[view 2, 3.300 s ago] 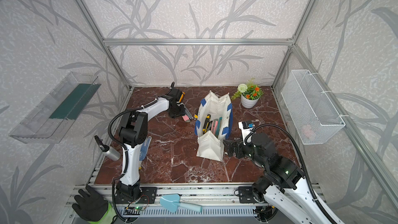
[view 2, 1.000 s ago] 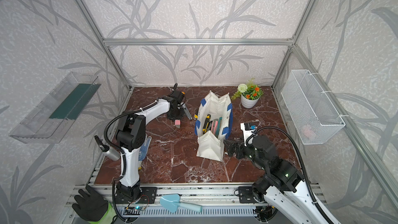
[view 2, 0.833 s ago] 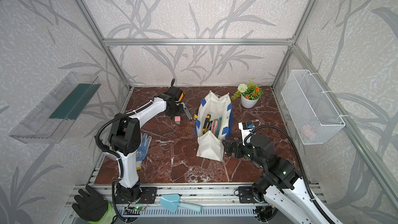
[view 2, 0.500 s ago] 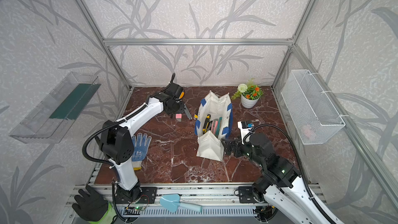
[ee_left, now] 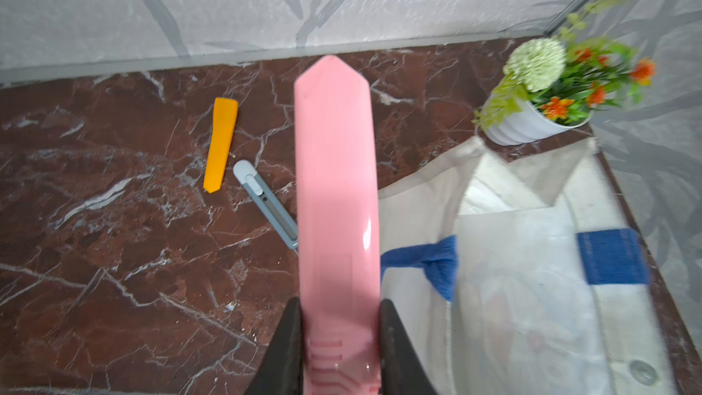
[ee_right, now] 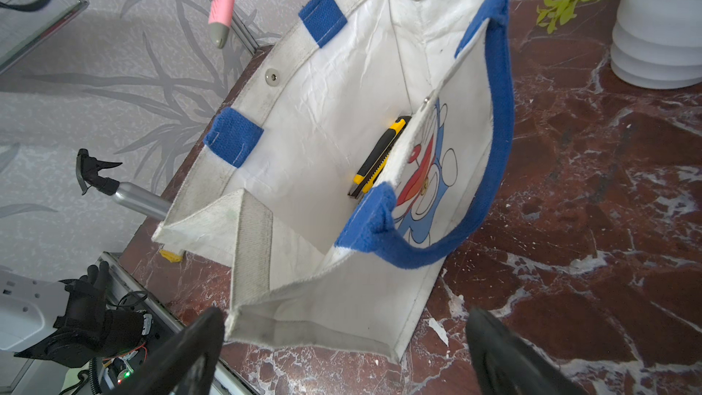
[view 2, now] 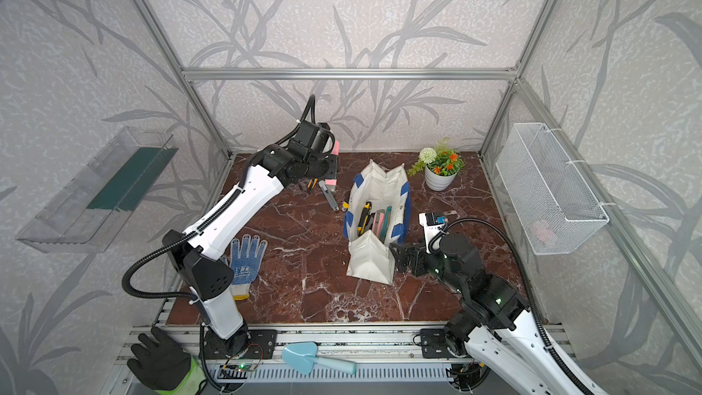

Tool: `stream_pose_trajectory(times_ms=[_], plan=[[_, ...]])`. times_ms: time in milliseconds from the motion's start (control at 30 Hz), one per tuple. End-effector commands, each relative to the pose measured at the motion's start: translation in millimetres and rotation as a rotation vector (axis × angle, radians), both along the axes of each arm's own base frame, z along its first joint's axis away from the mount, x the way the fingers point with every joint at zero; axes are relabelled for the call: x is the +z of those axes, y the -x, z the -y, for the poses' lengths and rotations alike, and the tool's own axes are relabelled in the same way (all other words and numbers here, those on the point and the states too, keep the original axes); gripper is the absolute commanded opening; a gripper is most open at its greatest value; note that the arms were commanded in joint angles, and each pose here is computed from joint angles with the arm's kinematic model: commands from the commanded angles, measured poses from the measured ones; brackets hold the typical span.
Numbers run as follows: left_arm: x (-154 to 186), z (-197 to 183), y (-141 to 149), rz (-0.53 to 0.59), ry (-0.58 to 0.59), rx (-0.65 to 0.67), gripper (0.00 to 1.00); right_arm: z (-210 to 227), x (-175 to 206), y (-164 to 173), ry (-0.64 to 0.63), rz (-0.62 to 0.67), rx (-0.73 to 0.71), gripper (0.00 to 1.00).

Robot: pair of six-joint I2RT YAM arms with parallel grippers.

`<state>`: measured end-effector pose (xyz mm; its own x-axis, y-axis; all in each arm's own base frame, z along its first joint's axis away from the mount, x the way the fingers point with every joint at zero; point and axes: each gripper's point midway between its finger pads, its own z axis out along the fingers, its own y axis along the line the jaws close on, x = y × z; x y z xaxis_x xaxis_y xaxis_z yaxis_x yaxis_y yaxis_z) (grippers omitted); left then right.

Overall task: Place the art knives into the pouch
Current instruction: Place the utility knife in the pouch.

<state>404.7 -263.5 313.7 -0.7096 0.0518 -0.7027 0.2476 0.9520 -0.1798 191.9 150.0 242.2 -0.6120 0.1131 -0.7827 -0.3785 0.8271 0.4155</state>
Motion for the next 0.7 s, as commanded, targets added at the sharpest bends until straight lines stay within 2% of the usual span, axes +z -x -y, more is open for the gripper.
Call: stream_pose_trajectory(times_ms=[0,167,433,667], plan=[[13,20,20,0.012,-0.017,-0.08,0.18,4,18,-2,-0.031,0.043,-0.022,0.99],[3,59,35,-0.02,0.027,-0.165,0.18,6,14,-1,-0.038,0.029,-0.04,0.99],[-38,107,57,-0.108,-0.013,-0.29,0.18,14,14,2,-0.058,0.016,-0.077,0.99],[-62,116,62,-0.163,-0.053,-0.312,0.21,17,9,3,-0.075,-0.005,-0.108,0.99]])
